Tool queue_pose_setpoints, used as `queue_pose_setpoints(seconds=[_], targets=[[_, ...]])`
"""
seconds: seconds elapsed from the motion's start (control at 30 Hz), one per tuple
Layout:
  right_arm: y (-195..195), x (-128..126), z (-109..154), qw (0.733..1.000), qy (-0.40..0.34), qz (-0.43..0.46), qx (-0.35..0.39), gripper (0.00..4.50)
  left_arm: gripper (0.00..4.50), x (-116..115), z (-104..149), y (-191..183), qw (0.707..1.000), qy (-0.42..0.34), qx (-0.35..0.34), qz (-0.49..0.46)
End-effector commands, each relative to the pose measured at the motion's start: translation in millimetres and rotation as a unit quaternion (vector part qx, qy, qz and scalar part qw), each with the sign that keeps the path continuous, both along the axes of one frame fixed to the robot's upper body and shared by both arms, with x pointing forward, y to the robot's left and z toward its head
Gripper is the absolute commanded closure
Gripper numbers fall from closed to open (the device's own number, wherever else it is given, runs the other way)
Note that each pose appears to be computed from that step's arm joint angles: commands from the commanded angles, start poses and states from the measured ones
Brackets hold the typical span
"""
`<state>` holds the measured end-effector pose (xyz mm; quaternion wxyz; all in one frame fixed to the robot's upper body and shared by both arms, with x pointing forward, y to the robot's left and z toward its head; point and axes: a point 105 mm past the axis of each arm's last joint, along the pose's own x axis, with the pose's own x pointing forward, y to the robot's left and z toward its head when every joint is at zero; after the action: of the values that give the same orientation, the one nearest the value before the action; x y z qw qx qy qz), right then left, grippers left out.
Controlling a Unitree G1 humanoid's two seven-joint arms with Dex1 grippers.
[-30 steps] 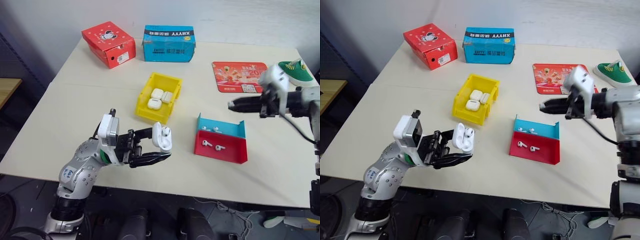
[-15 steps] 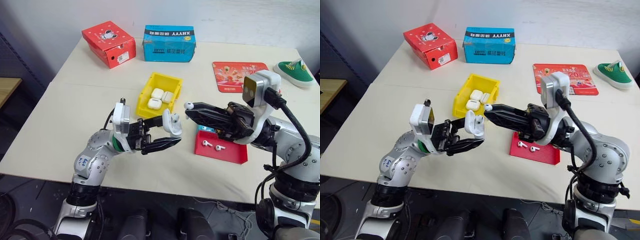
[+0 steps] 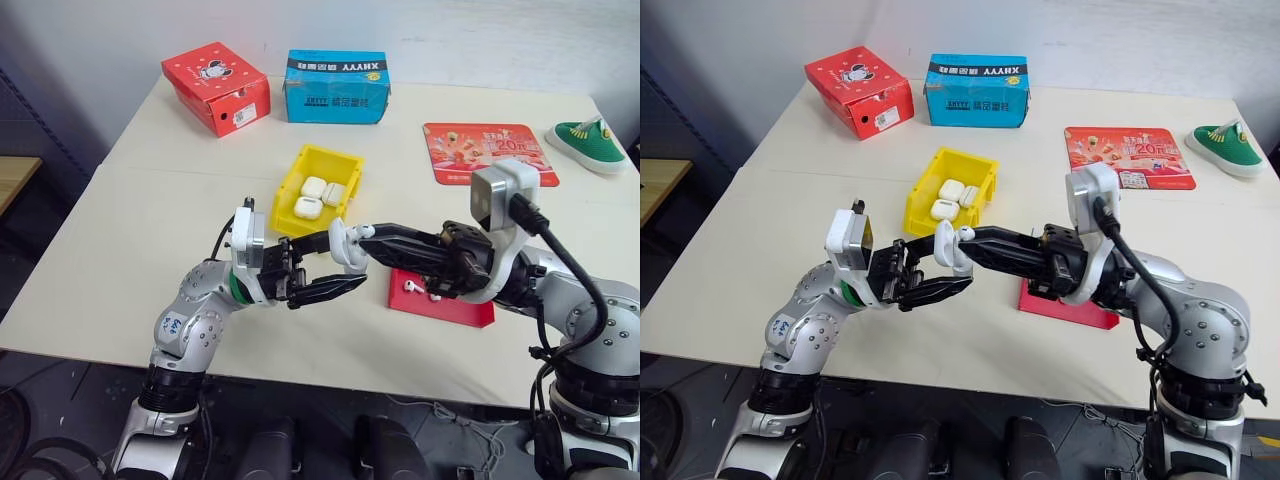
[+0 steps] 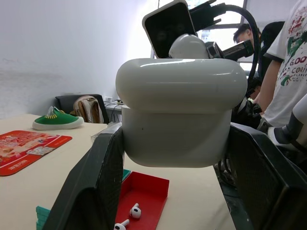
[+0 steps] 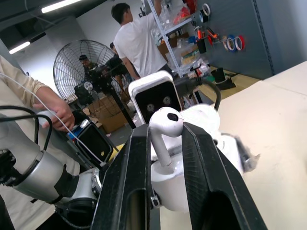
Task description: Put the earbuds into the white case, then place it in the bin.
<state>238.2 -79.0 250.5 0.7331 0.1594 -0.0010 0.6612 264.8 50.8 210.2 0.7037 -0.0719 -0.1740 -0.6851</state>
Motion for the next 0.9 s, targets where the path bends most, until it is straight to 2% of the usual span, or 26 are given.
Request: queue_pose_setpoints(seconds=[0.03, 0.23, 0.37, 0.57, 0.77, 0.8, 0.9], targets=[[5, -8, 0, 1.000, -0.024, 0.008, -0.008, 4.00, 1.73, -3, 6, -1, 1.000, -0.019, -0.007, 0.002], [10, -4, -11, 0.999, -0.030, -0.007, -0.027, 4.00, 1.73, -3, 6, -1, 1.000, -0.020, -0.009, 0.004], [5, 2, -24, 0.994, -0.072, -0.040, -0.074, 4.00, 1.73, -3, 7, -1, 1.000, -0.019, -0.013, 0.006], [2, -4, -34, 0.993, -0.081, -0.015, -0.086, 4.00, 1.73, -2, 9, 0, 1.000, -0.018, -0.019, 0.009], [-10, -14, -29, 0.992, -0.082, 0.000, -0.095, 2.03, 1.73, -2, 7, 2, 1.000, -0.018, -0.016, 0.006], [-11, -9, -25, 0.990, -0.105, -0.019, -0.095, 1.66, 1.73, -2, 7, 2, 1.000, -0.017, -0.016, 0.006], [-19, -6, -19, 0.990, -0.106, -0.042, -0.087, 0.61, 1.73, -3, 4, 2, 1.000, -0.017, -0.010, 0.003]])
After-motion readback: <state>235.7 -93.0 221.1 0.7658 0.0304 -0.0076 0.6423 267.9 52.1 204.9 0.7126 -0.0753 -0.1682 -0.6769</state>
